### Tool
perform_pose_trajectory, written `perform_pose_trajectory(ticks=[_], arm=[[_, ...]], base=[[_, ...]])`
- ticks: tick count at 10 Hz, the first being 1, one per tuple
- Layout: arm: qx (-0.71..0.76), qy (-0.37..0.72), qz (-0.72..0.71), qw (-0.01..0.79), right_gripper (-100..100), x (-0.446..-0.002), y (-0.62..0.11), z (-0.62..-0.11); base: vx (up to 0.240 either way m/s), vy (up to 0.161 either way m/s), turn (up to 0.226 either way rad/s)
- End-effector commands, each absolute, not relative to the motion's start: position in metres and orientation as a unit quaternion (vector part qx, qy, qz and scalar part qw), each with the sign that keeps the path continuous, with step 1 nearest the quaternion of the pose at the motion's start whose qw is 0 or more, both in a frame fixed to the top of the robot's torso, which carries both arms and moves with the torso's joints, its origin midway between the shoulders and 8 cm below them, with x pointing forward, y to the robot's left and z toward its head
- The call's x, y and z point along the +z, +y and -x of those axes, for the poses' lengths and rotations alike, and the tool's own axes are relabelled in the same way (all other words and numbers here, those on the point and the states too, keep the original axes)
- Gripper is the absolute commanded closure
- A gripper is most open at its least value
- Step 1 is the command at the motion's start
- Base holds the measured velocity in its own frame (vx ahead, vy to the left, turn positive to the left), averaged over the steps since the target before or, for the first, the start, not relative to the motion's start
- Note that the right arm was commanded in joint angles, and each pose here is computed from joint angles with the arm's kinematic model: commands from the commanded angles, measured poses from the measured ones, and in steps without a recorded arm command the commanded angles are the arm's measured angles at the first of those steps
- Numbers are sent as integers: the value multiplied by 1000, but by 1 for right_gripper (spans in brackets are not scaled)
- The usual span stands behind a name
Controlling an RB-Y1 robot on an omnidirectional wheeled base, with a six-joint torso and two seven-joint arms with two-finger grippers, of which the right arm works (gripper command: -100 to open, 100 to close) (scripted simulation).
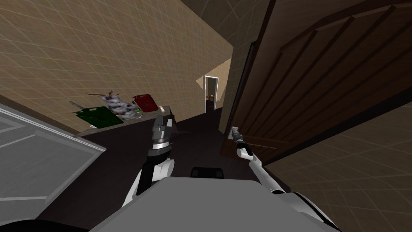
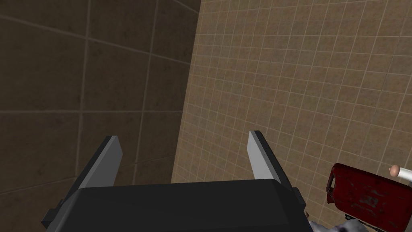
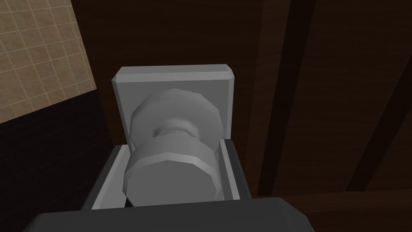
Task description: Pull the door open
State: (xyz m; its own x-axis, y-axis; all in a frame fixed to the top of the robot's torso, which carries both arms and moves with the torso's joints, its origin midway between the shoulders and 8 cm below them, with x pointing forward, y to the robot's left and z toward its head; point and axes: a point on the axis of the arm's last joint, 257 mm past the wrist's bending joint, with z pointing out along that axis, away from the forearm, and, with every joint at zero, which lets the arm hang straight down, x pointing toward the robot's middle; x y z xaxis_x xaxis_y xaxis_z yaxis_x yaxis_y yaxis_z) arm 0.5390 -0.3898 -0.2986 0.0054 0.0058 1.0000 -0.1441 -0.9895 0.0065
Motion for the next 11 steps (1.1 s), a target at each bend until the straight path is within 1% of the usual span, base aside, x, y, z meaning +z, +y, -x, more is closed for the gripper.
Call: perform_pose_trajectory(ticks=[1, 5, 9, 10, 11], arm=[[707, -39, -705, 44, 100, -295, -385, -535], [710, -12, -704, 19, 100, -293, -372, -522], [707, 15, -707, -15, 100, -296, -354, -505], [707, 13, -707, -10, 100, -296, -355, -508], [708, 27, -705, -18, 100, -297, -353, -496]], base=[[-151, -44, 9], [-133, -39, 5], [-143, -58, 1], [-66, -18, 11], [-22, -2, -84]])
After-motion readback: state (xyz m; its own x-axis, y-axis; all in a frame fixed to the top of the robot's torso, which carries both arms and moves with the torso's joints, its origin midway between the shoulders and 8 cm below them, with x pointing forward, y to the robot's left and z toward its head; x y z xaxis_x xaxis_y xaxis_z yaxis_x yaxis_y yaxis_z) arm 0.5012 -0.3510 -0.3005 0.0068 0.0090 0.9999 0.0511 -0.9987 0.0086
